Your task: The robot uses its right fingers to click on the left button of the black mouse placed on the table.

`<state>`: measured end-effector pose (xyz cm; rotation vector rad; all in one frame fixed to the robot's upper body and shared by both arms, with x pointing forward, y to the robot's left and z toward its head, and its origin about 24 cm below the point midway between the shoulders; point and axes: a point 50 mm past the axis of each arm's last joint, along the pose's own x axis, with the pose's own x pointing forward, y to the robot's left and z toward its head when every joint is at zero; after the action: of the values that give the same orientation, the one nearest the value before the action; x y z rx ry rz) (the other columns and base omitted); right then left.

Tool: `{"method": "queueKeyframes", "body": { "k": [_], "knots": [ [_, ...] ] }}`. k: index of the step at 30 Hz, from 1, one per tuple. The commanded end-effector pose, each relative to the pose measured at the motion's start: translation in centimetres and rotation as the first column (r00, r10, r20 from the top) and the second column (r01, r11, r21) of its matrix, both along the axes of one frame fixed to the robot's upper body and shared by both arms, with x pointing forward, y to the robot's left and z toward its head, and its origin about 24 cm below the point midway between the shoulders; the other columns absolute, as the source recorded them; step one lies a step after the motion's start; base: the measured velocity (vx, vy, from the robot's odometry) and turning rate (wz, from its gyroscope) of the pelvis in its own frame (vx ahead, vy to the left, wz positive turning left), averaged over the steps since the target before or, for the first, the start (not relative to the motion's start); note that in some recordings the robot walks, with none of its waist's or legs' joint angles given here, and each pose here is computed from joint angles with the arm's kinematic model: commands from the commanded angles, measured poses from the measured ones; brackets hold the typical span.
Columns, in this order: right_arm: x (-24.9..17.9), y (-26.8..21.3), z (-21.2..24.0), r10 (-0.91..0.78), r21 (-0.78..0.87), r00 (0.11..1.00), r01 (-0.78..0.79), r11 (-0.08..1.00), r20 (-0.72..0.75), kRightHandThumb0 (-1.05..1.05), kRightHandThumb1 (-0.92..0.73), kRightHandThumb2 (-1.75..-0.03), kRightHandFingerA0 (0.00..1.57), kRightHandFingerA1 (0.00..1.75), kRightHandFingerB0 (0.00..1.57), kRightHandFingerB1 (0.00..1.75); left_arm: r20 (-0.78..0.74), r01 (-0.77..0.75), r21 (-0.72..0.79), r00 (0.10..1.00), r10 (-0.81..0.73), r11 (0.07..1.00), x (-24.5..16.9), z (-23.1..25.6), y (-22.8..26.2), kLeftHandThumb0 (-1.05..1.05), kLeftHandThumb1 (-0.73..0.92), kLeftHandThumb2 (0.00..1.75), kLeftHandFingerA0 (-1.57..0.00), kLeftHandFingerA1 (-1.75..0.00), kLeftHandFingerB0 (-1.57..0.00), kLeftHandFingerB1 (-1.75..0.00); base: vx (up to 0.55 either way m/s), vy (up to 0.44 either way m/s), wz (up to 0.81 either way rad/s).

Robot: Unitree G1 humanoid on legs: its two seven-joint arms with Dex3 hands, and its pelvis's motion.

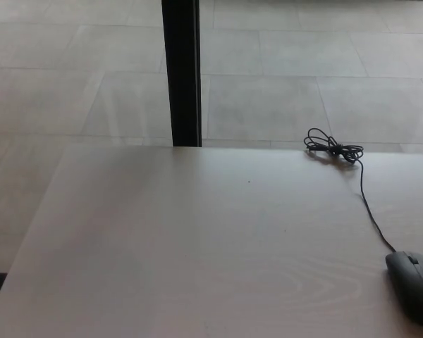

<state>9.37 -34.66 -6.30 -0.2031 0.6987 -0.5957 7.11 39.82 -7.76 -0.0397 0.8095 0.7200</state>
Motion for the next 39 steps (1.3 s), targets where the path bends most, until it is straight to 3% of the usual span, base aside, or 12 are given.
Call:
{"method": "queueKeyframes", "body": {
  "k": [1, 3, 6, 7, 16, 18, 24, 25, 28, 29, 30, 39],
  "knots": [
    [-1.4, -2.5, 1.2, -0.299, 0.069, 0.949, 0.293, 0.954, 0.103, -0.40, -0.74, -0.62, 0.50, 0.41, 0.30, 0.32, 0.198, -0.126, -0.032, 0.972, 0.129, 0.992, -0.2, 1.6, 1.8, -0.75, 0.75, 1.13, -0.61, -0.64, -0.40, -0.56, 0.00, 0.000, 0.00],
    [-2.0, -3.6, 1.5, -0.423, 0.082, 0.899, 0.416, 0.906, 0.116, -0.50, -0.63, -0.85, 0.52, 0.53, 0.39, 0.47, 0.203, -0.126, -0.040, 0.970, 0.132, 0.991, -0.4, 1.6, 1.8, -0.81, 0.92, 0.73, -0.59, -0.53, -0.41, -0.43, 0.00, 0.000, 0.00],
    [-2.2, -4.9, 2.2, -0.545, 0.143, 0.824, 0.527, 0.838, 0.158, -0.51, -0.63, -0.84, 0.52, 0.53, 0.33, 0.45, 0.211, -0.135, -0.040, 0.967, 0.141, 0.990, -0.4, 1.5, 1.8, -0.77, 0.75, 1.13, -0.55, -0.63, -0.35, -0.55, 0.00, 0.000, 0.00],
    [-2.2, -6.2, 3.6, -0.607, 0.144, 0.763, 0.590, 0.794, 0.220, -0.45, -0.73, -0.62, 0.67, 0.86, 0.47, 0.37, 0.217, -0.150, -0.050, 0.963, 0.158, 0.987, -0.5, 1.4, 1.7, -0.84, 0.92, 0.70, -0.59, -0.54, -0.41, -0.44, 0.00, 0.000, 0.00],
    [1.8, -9.4, 11.7, -0.542, 0.142, 0.640, 0.567, 0.811, 0.544, -0.43, -0.75, -0.64, 0.50, 0.39, 0.15, 0.28, 0.224, -0.143, -0.051, 0.963, 0.151, 0.988, 0.0, 1.4, 1.6, -0.83, 0.92, 0.71, -0.63, -0.52, -0.44, -0.44, 0.00, 0.000, 0.00],
    [4.9, -9.3, 15.7, -0.407, 0.050, 0.641, 0.499, 0.865, 0.651, -0.40, -0.75, -0.63, 0.59, 1.14, 0.14, 0.28, 0.232, -0.111, -0.032, 0.966, 0.115, 0.993, 0.3, 1.6, 1.6, -0.82, 0.92, 0.70, -0.60, -0.49, -0.42, -0.42, 0.00, 0.000, 0.00],
    [10.1, -5.3, 22.9, -0.129, -0.099, 0.614, 0.324, 0.941, 0.779, -0.44, -0.72, -0.61, 0.59, 1.68, 0.20, 0.30, 0.258, -0.089, -0.027, 0.962, 0.093, 0.996, 0.7, 1.9, 1.7, -0.83, 0.92, 0.70, -0.61, -0.51, -0.44, -0.42, 0.00, 0.000, 0.00],
    [10.7, -4.6, 23.3, -0.068, -0.141, 0.623, 0.281, 0.949, 0.780, -0.55, -0.58, -0.80, 0.78, 1.07, 0.16, 0.40, 0.262, -0.093, -0.035, 0.960, 0.099, 0.995, 0.7, 1.9, 1.7, -0.84, 0.92, 0.69, -0.61, -0.52, -0.43, -0.42, 0.00, 0.000, 0.00],
    [13.5, -1.1, 24.5, 0.137, -0.351, 0.662, 0.201, 0.914, 0.736, -0.47, -0.67, -0.61, 0.89, 0.81, 0.31, 0.31, 0.276, -0.122, -0.058, 0.952, 0.134, 0.991, 0.6, 1.8, 1.7, -0.81, 0.92, 0.67, -0.71, -0.56, -0.47, -0.44, 0.00, 0.000, 0.00],
    [14.3, 0.0, 24.9, 0.188, -0.391, 0.686, 0.151, 0.908, 0.702, -0.52, -0.54, -0.80, 0.58, 0.59, 0.27, 0.43, 0.278, -0.121, -0.059, 0.951, 0.133, 0.991, 0.6, 1.7, 1.6, -0.78, 0.71, 1.11, -0.61, -0.65, -0.41, -0.57, 0.00, 0.000, 0.00],
    [15.6, 1.7, 25.5, 0.312, -0.454, 0.691, 0.027, 0.891, 0.652, -0.45, -0.66, -0.60, 0.39, 0.41, 0.33, 0.31, 0.269, -0.129, -0.060, 0.953, 0.141, 0.990, 0.6, 1.6, 1.6, -0.80, 0.92, 0.69, -0.61, -0.52, -0.41, -0.43, 0.00, 0.000, 0.00],
    [17.9, 7.1, 21.2, 0.695, -0.680, 0.665, -0.377, 0.629, 0.274, -0.51, -0.62, -0.59, 0.42, 0.38, 0.41, 0.33, 0.256, -0.106, -0.043, 0.960, 0.114, 0.993, 0.7, 1.8, 1.7, -0.77, 0.74, 1.12, -0.62, -0.65, -0.41, -0.57, 0.00, 0.000, 0.00]
  ]
}}
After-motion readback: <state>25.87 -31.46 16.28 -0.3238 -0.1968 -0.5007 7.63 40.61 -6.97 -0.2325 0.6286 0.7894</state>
